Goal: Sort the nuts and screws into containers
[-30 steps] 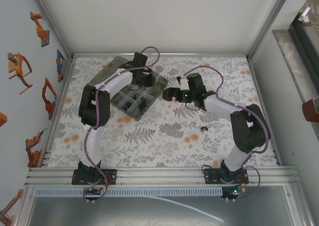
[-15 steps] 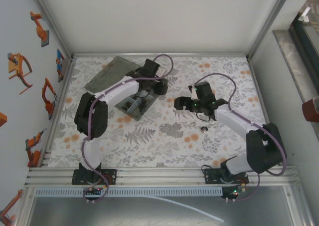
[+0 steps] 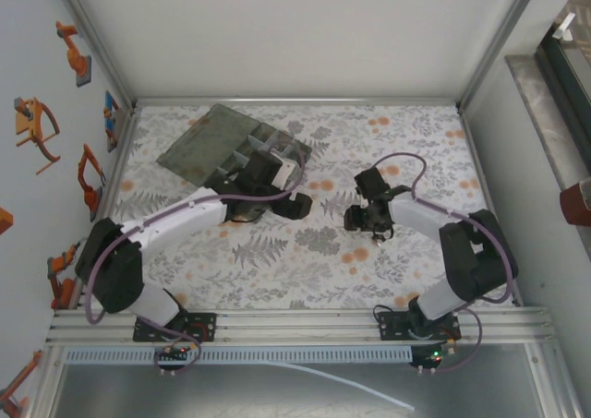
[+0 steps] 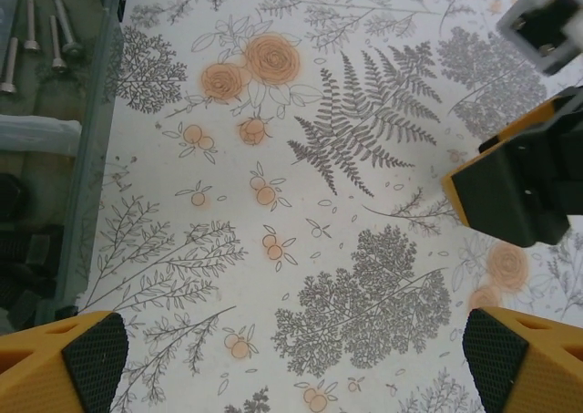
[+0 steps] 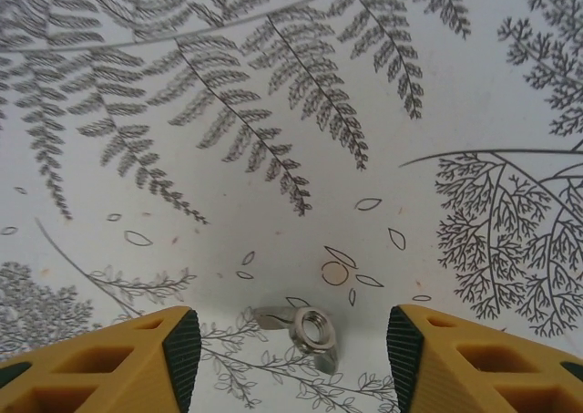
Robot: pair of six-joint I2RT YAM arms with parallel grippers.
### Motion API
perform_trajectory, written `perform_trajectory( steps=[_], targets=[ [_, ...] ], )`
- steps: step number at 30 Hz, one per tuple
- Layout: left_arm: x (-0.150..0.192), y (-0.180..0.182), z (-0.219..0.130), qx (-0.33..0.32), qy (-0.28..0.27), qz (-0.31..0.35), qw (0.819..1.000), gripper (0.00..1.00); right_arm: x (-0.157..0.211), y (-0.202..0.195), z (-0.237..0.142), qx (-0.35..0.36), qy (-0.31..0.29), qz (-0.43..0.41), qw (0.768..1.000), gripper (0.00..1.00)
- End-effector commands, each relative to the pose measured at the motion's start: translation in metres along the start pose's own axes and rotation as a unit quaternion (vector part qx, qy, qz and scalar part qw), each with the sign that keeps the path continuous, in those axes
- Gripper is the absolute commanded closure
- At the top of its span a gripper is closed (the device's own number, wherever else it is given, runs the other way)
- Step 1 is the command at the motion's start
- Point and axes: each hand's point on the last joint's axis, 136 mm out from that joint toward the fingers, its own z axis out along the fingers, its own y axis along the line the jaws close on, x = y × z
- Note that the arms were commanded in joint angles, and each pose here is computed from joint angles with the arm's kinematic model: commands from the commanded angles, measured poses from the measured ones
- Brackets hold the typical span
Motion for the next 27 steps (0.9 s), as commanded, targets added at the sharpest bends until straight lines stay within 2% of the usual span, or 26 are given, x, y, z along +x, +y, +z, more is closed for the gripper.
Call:
perform_trajectory(
  steps=[1, 4, 10, 13, 19, 27],
  targets=[
    [-0.003, 0.009, -0.022, -0.024, -0.030, -0.017, 0.999, 0.03, -0.007, -0.004, -0.002, 0.021, 0.003, -0.006, 1.000, 0.47],
    [-0.003, 0.013, -0.030, -0.035, -0.038, -0.018, 0.998, 0.03, -0.003, -0.007, 0.001, 0.033, 0.014, -0.008, 0.999, 0.55],
    [-0.005, 0.015, -0.022, -0.042, -0.031, -0.015, 0.998, 0.03, 0.002, -0.007, 0.001, 0.033, 0.018, -0.011, 0.999, 0.61],
    [-0.007, 0.014, -0.016, -0.043, -0.027, -0.017, 0.999, 0.03, 0.006, -0.006, 0.003, 0.031, 0.025, -0.014, 0.999, 0.69],
    [-0.009, 0.014, -0.013, -0.043, -0.027, -0.019, 0.999, 0.03, 0.014, -0.001, 0.001, 0.028, 0.032, -0.020, 0.999, 0.71],
    [-0.011, 0.016, -0.014, -0.050, -0.030, -0.021, 0.998, 0.03, 0.013, 0.003, 0.001, 0.021, 0.032, -0.021, 0.999, 0.83]
  ],
)
